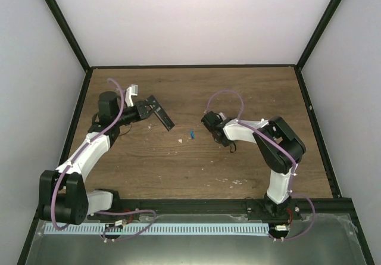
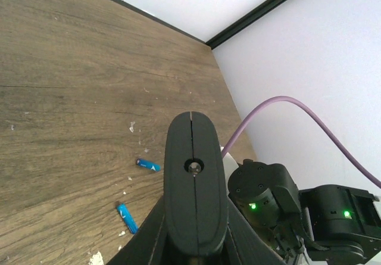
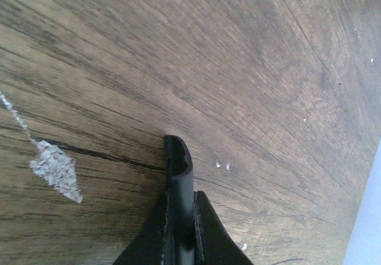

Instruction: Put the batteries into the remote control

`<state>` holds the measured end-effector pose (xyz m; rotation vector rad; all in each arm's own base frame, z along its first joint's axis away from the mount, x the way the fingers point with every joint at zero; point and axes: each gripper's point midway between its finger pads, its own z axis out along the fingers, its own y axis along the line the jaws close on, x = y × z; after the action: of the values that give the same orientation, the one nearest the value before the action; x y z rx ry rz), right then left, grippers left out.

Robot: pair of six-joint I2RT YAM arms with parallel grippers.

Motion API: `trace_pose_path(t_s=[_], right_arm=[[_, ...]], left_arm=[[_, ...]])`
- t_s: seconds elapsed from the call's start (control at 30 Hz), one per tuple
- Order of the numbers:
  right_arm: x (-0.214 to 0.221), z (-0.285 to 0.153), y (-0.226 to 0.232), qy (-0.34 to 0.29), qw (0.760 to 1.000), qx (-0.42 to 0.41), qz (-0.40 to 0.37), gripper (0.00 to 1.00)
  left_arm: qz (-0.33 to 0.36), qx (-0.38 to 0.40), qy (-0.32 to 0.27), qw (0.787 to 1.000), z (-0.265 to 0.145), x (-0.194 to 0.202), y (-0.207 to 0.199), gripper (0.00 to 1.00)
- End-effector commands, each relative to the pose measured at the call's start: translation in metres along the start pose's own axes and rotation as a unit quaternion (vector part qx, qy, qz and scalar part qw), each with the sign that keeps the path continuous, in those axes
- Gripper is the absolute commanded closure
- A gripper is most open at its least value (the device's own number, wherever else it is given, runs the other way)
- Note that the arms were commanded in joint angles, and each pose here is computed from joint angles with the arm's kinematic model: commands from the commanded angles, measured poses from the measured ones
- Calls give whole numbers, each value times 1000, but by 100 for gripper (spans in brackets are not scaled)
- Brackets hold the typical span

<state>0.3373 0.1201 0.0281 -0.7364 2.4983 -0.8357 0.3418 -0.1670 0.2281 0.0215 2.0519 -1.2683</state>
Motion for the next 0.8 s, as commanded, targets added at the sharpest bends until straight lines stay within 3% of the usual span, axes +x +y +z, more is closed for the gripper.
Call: trace_pose_path(t_s=[0.0,0.27,0.57,0.77], right_arm=[[11,6,16,16,1000,-4,-18,96],[7,0,25,8,1000,-12,-27,82],[-9,-24,39,-29,997,-66,-31,54],[-18,-51,55,-73,988,-132,-34,49]], left_arm=[[16,7,-16,1000,-3,-14,-10,100],[16,7,-13,1000,-2,-16,-10,100],[18,5,-14,1000,-4,-18,-11,100],[22,0,-21,1000,-8,-22,-11,100]])
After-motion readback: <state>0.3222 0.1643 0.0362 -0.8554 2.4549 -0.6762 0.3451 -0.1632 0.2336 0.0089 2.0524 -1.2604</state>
